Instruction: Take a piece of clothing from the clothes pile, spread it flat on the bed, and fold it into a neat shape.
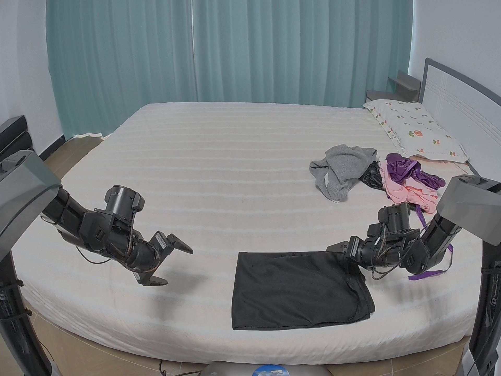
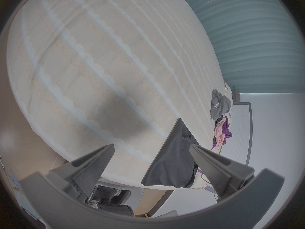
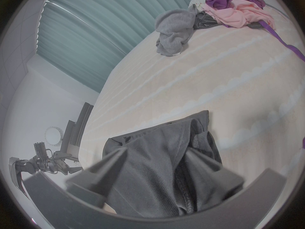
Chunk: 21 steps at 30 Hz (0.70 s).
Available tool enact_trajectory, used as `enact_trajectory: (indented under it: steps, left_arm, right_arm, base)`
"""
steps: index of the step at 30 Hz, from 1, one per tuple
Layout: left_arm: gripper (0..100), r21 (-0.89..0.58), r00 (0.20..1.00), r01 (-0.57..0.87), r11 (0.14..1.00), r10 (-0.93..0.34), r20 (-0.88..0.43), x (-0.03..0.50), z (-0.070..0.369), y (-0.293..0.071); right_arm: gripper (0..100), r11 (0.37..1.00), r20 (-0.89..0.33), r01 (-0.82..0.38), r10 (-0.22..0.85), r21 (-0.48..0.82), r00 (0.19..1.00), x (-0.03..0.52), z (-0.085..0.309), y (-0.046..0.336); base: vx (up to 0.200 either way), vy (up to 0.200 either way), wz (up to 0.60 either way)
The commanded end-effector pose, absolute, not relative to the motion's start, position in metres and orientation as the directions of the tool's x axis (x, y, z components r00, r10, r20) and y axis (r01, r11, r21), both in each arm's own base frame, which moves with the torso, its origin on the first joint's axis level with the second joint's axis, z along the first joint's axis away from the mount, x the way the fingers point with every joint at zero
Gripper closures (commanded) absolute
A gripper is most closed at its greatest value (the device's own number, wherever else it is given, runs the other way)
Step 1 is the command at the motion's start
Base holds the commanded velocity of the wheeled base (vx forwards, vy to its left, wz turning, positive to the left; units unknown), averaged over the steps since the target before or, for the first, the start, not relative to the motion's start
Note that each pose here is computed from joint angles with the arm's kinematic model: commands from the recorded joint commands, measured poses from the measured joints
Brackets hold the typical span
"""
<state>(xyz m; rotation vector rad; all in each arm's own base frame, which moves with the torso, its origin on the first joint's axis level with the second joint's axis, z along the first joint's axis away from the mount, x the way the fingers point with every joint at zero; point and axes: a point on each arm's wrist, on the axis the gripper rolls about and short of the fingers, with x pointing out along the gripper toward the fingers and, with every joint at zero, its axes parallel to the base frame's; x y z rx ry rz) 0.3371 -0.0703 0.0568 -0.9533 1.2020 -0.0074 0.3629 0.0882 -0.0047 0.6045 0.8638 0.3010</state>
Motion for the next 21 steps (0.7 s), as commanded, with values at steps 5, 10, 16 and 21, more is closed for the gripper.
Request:
enact_trajectory:
  steps: [5,10,16,21]
  left_arm:
    - [0,-0.624,0.408,-0.466,0.627,-0.474,-0.780,0.337,0.056,-0.070]
    - [0,-0.624,0.406,-0.465,0.628,-0.474,-0.781,0.337,0.057,-0.070]
    - [0,-0.624,0.407,-0.464,0.629,-0.474,-0.781,0.337,0.056,-0.071]
    - [0,-0.623,0.406,-0.465,0.629,-0.473,-0.782,0.337,0.057,-0.071]
  right_arm:
    - [100,0.796,-0.633,0.026,0.461,0.605,0.622,0.368,-0.007,0.079]
    - [100,0.792,-0.620,0.046,0.439,0.609,0.651,0.372,-0.002,0.065]
    - [100,0.789,-0.616,0.070,0.417,0.610,0.668,0.376,-0.002,0.052]
    - [100,0.787,-0.616,0.085,0.405,0.611,0.676,0.379,-0.003,0.044]
  base:
    - [0.000,0.000,0.00]
    - [0.000,0.000,0.00]
    - [0.000,0.000,0.00]
    - [0.000,0.000,0.00]
